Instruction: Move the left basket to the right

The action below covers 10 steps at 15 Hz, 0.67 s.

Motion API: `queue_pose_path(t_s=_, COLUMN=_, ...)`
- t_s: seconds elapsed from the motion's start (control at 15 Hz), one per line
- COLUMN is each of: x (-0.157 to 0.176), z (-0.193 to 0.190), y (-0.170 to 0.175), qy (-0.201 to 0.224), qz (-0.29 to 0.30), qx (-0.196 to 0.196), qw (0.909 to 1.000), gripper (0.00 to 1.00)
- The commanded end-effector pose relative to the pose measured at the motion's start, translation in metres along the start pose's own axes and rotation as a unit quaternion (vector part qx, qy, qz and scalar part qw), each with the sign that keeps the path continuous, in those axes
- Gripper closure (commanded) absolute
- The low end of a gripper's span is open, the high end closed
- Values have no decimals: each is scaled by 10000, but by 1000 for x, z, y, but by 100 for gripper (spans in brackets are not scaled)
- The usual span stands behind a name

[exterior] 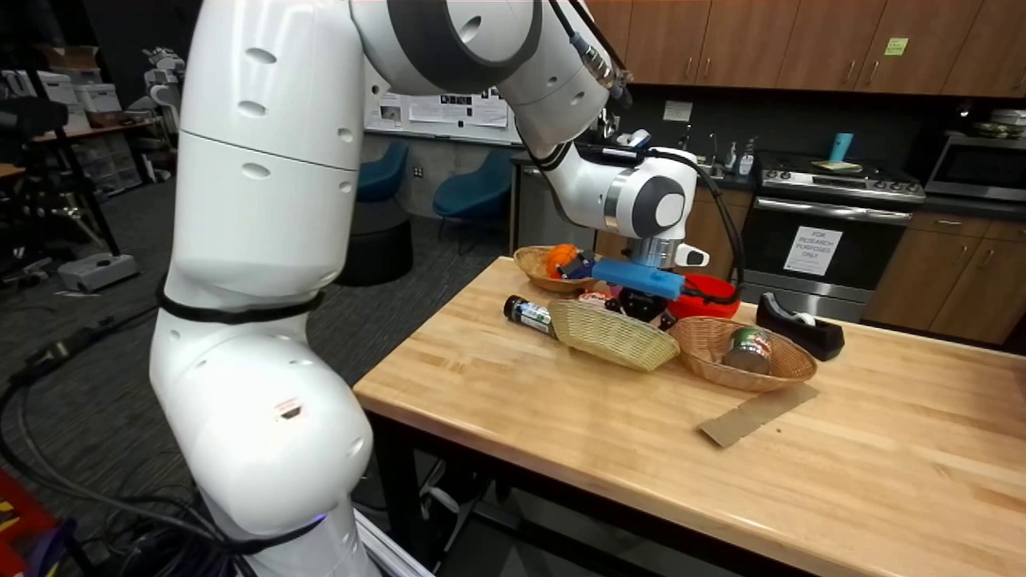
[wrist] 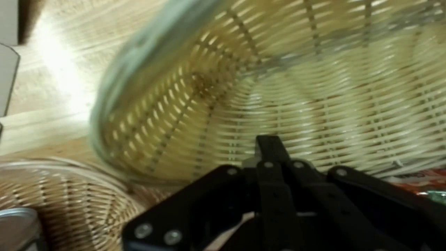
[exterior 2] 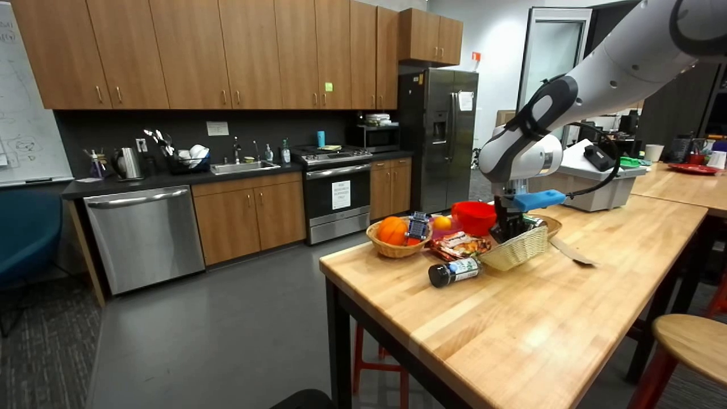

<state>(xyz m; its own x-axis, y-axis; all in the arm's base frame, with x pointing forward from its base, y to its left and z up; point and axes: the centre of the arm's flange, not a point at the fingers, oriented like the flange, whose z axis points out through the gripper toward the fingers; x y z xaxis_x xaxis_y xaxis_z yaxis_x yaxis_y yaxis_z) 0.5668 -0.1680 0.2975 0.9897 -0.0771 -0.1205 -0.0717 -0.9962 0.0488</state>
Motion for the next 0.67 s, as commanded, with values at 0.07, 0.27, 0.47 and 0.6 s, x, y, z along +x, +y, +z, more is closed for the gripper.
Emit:
queue_pose_path(t_s=0.07, x=-52, z=-37, y=-43, qy=40, qz=-209, qx=104, qw=9997, gripper=100)
queue_pose_path(t_s=0.27, x=-70, z=-63, y=-72, qy=42, qz=-394, qx=105, qw=9992, gripper=100)
queue_pose_path(t_s=0.47, x=-104, z=-94, y=-106, qy=59, qz=-612, qx=129, qw=9980, gripper=100)
queue_pose_path(t_s=0.6, x=-118, z=-113, y=-124, qy=80, qz=-727, qx=97, qw=9973, gripper=100)
